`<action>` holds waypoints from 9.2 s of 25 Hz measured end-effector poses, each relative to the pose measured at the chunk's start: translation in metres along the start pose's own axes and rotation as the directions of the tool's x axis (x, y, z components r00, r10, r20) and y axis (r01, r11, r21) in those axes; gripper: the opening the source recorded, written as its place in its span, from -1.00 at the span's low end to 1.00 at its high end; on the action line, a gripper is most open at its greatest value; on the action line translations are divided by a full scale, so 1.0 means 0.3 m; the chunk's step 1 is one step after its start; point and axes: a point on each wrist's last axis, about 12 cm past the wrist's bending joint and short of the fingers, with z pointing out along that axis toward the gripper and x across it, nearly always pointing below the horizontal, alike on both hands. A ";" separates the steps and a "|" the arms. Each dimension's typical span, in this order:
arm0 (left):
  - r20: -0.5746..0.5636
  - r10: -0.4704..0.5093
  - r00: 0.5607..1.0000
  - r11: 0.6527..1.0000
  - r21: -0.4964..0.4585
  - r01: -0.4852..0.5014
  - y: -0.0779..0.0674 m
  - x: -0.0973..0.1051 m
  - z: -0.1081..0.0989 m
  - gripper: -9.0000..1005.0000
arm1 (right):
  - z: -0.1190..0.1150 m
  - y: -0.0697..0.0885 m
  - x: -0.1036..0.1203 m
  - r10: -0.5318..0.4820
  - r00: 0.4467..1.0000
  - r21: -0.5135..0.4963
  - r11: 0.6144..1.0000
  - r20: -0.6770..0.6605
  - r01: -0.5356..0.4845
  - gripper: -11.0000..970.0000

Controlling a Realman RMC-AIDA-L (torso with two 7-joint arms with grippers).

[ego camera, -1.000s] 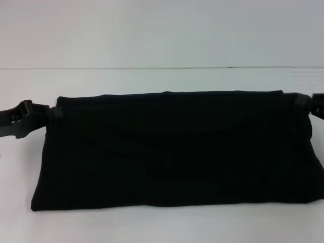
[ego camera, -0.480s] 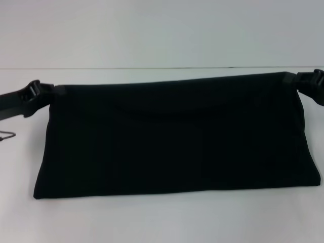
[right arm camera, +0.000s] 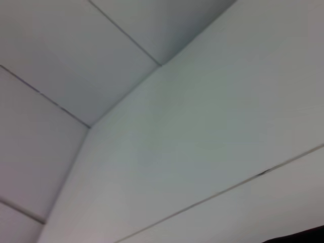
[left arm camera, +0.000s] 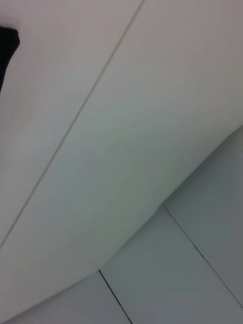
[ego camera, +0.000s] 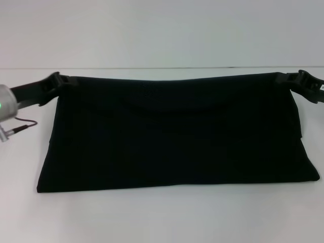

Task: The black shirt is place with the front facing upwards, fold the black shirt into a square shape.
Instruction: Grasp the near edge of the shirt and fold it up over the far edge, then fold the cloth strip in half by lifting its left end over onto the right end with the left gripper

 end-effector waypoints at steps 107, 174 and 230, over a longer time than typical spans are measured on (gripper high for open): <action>-0.316 -0.433 0.844 0.901 -0.185 0.393 0.156 0.196 -0.259 0.81 | -0.182 -0.007 0.410 -0.830 0.518 -0.329 0.441 0.204 0.835 0.95; -0.393 -0.344 0.853 0.934 -0.236 0.268 0.092 0.125 -0.181 0.81 | -0.183 0.003 0.396 -0.818 0.525 -0.321 0.445 0.234 0.836 0.95; -0.346 -0.287 0.893 0.950 -0.223 0.219 0.125 0.072 -0.266 -0.93 | -0.161 -0.037 0.401 -0.842 0.528 -0.293 0.480 0.111 0.827 0.95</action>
